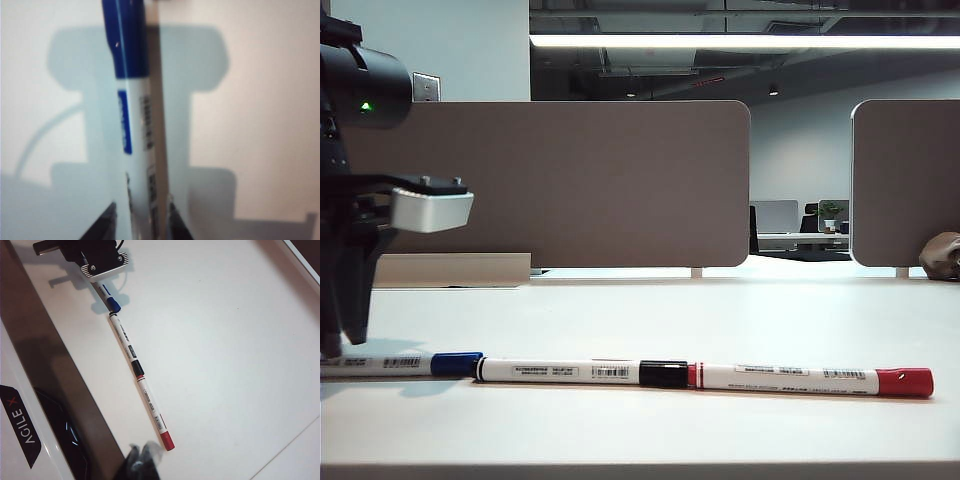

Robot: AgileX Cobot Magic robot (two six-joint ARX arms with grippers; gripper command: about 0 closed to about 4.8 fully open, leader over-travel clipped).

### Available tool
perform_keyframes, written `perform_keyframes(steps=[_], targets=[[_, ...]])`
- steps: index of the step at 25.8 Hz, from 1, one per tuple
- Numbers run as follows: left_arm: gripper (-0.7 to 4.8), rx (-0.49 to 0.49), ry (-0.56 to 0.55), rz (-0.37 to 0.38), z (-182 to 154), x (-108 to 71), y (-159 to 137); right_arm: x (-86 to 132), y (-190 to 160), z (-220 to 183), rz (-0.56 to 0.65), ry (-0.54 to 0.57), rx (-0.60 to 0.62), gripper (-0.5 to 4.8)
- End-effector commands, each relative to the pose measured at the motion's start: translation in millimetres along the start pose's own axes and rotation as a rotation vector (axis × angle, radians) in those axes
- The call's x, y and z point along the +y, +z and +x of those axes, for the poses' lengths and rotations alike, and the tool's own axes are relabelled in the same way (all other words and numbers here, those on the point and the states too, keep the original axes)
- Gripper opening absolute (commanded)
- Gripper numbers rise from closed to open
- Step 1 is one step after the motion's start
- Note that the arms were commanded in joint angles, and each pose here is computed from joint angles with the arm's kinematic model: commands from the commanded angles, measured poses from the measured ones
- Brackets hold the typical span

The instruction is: Pick up the markers one by one and line them up horizontally in a straight line on the table.

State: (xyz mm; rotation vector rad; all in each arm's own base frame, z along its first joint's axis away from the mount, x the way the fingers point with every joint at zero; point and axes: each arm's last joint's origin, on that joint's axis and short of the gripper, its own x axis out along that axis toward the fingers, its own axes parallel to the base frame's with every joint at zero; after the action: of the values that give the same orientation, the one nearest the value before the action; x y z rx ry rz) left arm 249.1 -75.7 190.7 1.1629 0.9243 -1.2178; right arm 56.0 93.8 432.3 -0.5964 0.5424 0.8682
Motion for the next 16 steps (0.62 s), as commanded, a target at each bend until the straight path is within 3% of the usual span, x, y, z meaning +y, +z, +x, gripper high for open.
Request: perform_keyframes(steps=[1, 16], targets=[[1.28, -0.036, -0.009, -0.002, -0.6, -1.0, 2.0, -0.6, 2.0, -1.9, 0.014, 0.001, -0.028, -0.01], [1.21, -0.184, -0.022, 0.009, 2.5, 1.6, 8.5, -0.7, 2.6, -1.7, 0.037, 0.000, -0.032, -0.01]])
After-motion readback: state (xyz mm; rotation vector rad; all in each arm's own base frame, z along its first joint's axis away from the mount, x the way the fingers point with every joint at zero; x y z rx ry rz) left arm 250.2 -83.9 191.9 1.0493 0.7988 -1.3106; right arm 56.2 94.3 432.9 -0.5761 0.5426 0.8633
